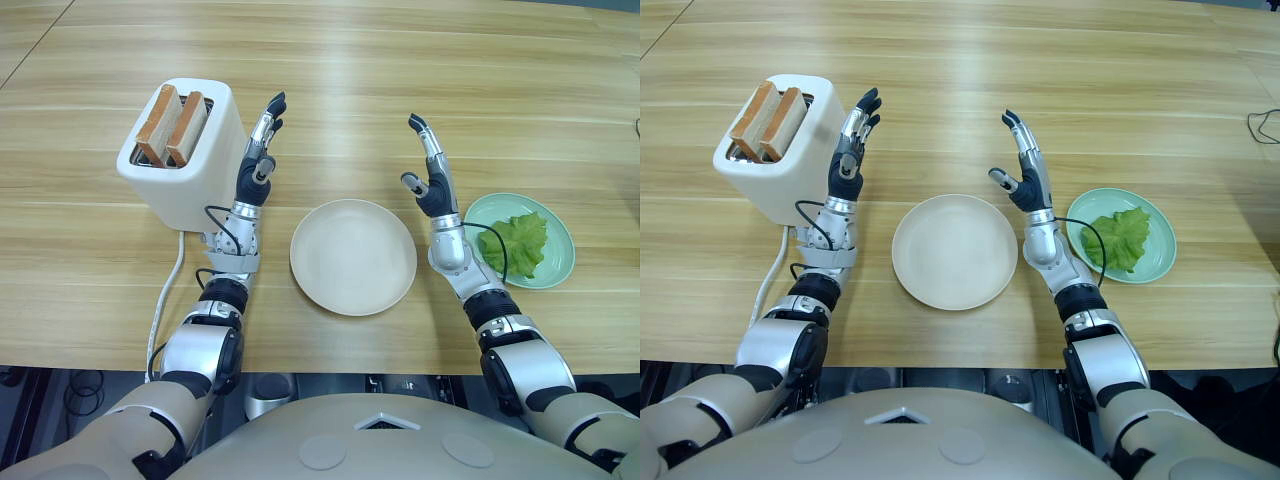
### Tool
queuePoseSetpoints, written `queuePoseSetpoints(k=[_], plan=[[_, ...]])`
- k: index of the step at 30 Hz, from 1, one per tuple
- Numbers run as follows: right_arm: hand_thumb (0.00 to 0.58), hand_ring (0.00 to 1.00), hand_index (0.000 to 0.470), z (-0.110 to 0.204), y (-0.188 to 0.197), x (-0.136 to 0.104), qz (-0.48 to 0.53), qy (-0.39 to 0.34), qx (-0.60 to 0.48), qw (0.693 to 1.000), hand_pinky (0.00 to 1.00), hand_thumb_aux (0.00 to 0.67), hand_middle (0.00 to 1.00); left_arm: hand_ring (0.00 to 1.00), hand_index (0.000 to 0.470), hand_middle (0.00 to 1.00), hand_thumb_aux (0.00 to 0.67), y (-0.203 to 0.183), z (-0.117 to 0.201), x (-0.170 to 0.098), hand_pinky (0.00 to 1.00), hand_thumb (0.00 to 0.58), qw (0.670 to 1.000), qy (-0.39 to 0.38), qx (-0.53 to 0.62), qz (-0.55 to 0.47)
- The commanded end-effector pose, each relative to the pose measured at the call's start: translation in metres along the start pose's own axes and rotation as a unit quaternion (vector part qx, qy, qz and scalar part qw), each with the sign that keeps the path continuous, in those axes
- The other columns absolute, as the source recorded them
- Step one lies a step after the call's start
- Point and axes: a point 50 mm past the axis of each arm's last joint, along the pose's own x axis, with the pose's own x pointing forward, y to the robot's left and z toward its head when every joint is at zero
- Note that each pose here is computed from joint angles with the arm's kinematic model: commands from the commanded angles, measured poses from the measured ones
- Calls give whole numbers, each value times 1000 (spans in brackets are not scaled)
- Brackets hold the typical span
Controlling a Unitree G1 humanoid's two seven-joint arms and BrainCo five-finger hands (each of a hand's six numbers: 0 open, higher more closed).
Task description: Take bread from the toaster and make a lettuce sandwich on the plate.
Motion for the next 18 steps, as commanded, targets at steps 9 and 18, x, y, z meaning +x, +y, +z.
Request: queuePoseSetpoints(k=[9, 18], plan=[[0, 0, 0, 4, 3, 2, 1, -10, 0, 1000, 0, 0, 0, 0, 0, 0, 0, 8, 0, -4, 0, 0, 1000, 1, -11, 5], [0, 0, 0, 12, -6, 6, -18, -35, 2, 999, 0, 0, 0, 0, 0, 0, 0, 20, 24, 1, 0, 0, 997, -67, -20, -18]])
